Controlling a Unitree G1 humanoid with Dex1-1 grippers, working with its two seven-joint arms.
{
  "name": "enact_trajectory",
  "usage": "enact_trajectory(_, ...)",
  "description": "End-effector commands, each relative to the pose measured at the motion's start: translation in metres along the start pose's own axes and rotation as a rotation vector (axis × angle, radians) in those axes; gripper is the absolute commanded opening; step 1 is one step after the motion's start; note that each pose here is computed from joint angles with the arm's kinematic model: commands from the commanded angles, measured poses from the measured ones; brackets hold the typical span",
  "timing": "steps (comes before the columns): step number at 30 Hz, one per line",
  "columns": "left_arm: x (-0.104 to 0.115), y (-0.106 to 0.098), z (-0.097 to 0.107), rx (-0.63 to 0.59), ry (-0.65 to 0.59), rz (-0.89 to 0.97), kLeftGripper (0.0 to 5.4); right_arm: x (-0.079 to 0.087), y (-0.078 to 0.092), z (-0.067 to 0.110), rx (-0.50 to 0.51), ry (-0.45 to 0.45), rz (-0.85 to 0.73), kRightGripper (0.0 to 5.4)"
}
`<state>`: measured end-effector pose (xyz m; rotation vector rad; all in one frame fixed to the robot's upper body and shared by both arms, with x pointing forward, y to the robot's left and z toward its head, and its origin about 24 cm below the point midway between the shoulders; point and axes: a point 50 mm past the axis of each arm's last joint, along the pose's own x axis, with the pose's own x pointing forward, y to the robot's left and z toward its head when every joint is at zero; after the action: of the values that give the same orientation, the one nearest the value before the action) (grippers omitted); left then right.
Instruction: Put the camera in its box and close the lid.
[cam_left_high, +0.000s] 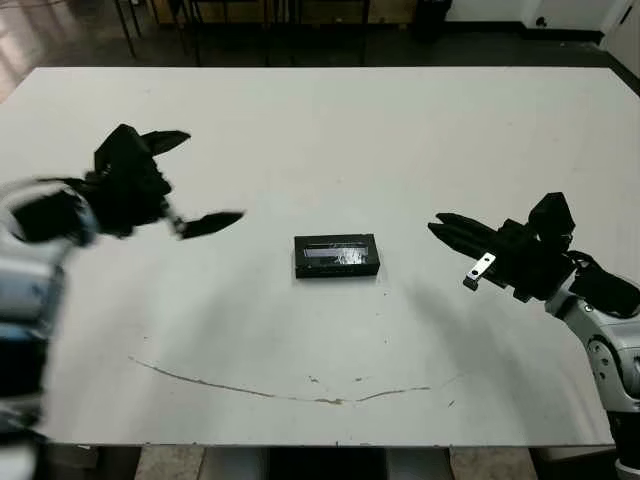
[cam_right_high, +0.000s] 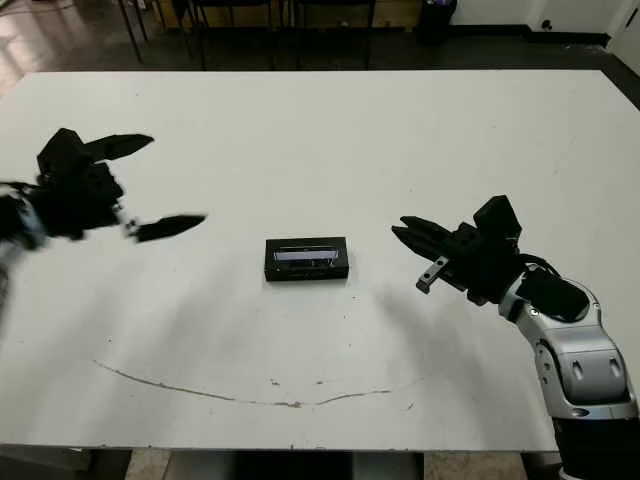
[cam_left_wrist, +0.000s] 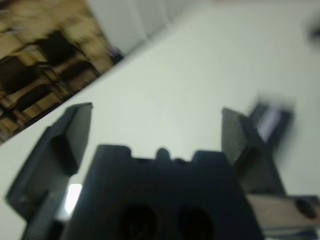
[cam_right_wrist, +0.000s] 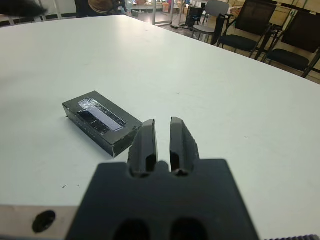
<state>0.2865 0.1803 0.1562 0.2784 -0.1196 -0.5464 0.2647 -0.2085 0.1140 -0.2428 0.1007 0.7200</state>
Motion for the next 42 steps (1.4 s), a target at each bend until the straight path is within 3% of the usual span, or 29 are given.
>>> enact_trajectory(1,0.009,-0.033,0.007,-0.110,-0.032,0.051,3.53,-0.002,-0.001,-0.001,0.001,0.011,-0.022,0.00)
enact_trajectory(8,0.041,-0.094,0.015,-0.298,-0.002,0.043,1.77,-0.004,0.000,0.000,0.011,0.015,-0.042,0.00)
enact_trajectory(15,0.057,-0.134,0.003,-0.291,0.132,0.037,0.05,-0.004,0.001,0.001,-0.013,0.012,-0.051,0.00)
enact_trajectory(23,0.061,-0.151,-0.021,-0.206,0.295,0.048,0.02,-0.004,0.001,0.000,-0.009,0.007,-0.045,0.00)
enact_trajectory(32,0.034,-0.160,-0.070,-0.178,0.540,-0.001,0.02,-0.004,0.001,0.001,-0.006,0.003,-0.040,0.00)
enact_trajectory(39,0.020,-0.160,-0.081,-0.248,0.599,-0.015,0.02,-0.003,0.002,0.001,0.000,0.014,-0.033,0.00)
enact_trajectory(42,0.016,-0.155,-0.076,-0.286,0.597,-0.007,0.02,-0.003,0.003,0.001,0.007,0.008,-0.029,0.00)
